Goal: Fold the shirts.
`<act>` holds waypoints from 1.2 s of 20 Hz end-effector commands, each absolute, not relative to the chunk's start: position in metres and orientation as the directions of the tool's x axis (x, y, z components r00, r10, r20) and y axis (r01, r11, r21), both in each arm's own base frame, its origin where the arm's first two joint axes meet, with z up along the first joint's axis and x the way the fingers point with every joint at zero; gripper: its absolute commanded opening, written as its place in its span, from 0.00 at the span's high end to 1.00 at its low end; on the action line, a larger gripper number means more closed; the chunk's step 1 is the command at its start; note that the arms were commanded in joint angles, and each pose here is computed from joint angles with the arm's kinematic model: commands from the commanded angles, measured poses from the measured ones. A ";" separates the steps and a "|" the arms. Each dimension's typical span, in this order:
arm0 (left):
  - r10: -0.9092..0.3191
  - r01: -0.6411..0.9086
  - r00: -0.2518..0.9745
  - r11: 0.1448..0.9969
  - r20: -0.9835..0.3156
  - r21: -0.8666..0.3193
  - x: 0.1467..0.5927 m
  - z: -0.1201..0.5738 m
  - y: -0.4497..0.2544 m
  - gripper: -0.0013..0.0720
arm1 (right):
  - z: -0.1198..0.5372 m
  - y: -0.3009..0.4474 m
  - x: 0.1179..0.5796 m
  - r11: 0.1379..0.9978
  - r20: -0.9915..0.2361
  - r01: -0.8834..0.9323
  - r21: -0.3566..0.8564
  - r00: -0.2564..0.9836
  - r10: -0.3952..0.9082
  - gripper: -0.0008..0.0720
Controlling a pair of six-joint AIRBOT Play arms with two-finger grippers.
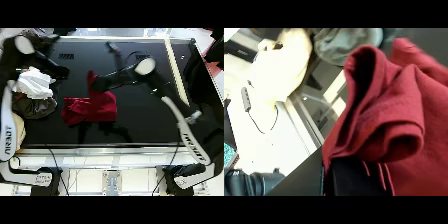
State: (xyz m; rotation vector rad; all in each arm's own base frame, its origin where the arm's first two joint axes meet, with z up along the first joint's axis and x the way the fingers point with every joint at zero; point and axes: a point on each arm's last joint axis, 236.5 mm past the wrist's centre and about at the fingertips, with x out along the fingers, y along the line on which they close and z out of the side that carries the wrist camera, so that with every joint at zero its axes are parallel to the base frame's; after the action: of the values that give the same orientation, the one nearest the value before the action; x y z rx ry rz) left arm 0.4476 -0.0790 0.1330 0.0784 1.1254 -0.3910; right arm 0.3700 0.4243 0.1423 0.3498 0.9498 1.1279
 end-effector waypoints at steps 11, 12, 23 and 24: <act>-0.217 0.266 0.441 0.958 -0.871 -0.104 0.439 0.162 -0.037 0.97 | 0.082 0.341 0.444 0.709 -0.764 -0.600 0.371 0.237 0.600 0.38; -0.217 0.266 0.441 0.958 -0.871 -0.104 0.439 0.162 -0.037 0.97 | 0.064 0.291 0.455 0.789 -0.838 -0.524 0.321 0.232 0.494 0.38; -0.217 0.266 0.439 0.958 -0.872 -0.105 0.439 0.161 -0.037 0.97 | -0.043 0.234 0.435 0.643 -0.628 0.074 0.762 -0.154 0.763 0.26; -0.217 0.267 0.439 0.958 -0.872 -0.104 0.439 0.161 -0.037 0.97 | -0.053 0.241 0.430 0.645 -0.625 0.082 0.760 -0.178 0.760 0.26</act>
State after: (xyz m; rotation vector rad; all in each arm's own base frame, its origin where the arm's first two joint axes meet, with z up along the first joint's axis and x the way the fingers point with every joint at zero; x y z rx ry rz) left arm 0.4391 -0.0375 0.1610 0.0506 1.0754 -0.3017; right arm 0.4422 0.2293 -0.0336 0.5854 1.5729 0.6673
